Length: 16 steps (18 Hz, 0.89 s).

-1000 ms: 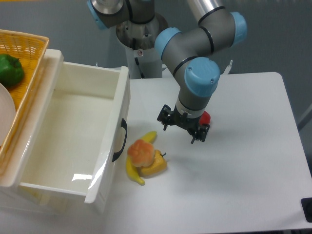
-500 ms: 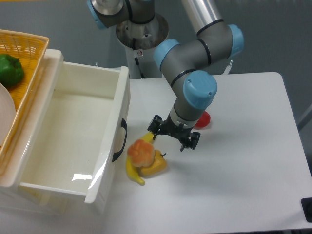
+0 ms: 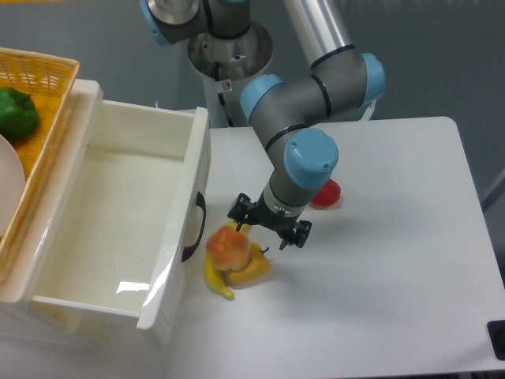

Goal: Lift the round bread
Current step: 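Move the open gripper over the round bread bun and lower it, then close the gripper around the round bread bun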

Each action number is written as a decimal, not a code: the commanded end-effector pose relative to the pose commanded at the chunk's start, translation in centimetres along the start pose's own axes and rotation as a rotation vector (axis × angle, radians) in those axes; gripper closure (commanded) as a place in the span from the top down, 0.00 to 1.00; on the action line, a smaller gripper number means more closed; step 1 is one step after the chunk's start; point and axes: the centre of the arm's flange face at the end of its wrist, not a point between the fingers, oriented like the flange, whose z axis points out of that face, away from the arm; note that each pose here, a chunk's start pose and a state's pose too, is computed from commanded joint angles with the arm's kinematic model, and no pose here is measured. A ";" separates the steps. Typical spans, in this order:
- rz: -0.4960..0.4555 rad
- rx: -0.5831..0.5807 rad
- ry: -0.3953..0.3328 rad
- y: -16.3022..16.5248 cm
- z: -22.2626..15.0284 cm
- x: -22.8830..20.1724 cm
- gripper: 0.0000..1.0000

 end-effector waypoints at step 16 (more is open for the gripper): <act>-0.028 -0.034 0.026 -0.9 2.7 0.7 1.00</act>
